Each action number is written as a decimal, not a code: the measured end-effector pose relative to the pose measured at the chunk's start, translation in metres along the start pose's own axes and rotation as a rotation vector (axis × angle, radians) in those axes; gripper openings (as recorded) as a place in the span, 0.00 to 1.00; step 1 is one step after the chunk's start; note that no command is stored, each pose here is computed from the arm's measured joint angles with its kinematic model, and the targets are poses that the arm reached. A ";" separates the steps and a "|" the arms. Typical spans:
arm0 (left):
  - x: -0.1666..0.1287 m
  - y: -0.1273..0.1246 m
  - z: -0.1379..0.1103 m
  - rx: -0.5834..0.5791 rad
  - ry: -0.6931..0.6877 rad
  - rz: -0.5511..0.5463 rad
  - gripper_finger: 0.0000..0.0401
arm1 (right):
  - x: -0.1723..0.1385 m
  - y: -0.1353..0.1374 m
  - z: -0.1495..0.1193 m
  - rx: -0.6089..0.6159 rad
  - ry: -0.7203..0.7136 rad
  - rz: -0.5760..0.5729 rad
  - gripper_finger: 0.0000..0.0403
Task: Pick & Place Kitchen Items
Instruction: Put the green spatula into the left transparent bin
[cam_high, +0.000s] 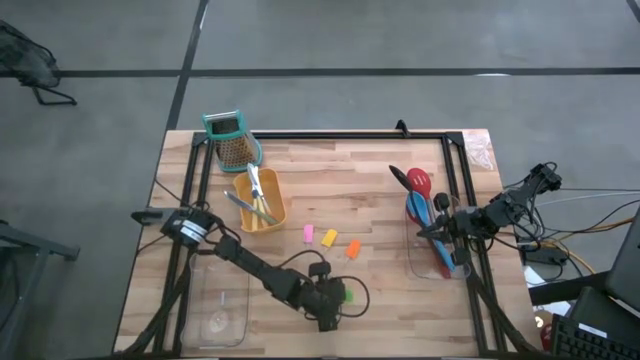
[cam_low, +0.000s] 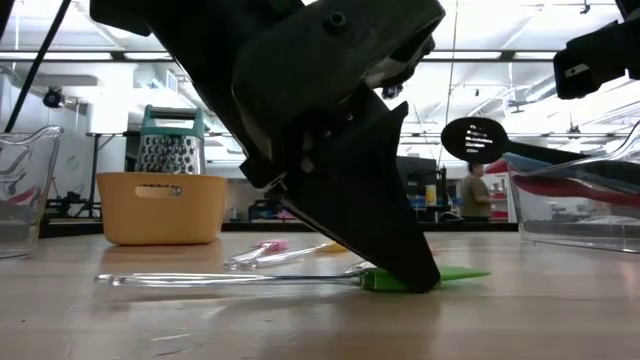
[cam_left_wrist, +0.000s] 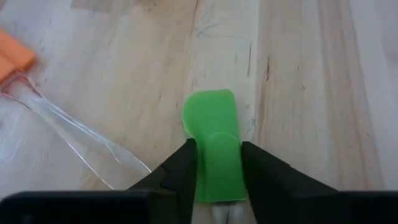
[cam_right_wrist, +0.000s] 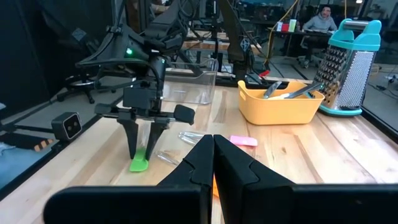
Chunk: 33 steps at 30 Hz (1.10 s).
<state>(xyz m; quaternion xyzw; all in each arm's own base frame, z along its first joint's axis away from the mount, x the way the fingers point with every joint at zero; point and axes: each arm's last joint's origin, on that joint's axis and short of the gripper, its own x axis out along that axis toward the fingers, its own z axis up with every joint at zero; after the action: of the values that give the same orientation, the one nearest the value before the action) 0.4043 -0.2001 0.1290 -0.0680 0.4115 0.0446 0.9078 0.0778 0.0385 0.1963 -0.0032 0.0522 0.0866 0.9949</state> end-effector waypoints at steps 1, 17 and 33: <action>0.000 0.000 0.000 -0.001 -0.003 -0.001 0.28 | 0.000 0.000 0.000 0.001 0.000 0.000 0.02; -0.014 -0.009 0.021 0.126 0.012 -0.019 0.05 | 0.000 0.000 0.000 0.000 0.000 0.000 0.02; -0.019 -0.007 0.023 0.117 0.033 -0.022 0.02 | 0.000 0.000 0.000 0.002 0.000 0.000 0.02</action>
<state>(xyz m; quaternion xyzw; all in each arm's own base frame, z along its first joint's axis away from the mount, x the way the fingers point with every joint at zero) 0.4097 -0.2043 0.1585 -0.0201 0.4277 0.0093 0.9037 0.0778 0.0385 0.1963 -0.0024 0.0521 0.0864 0.9949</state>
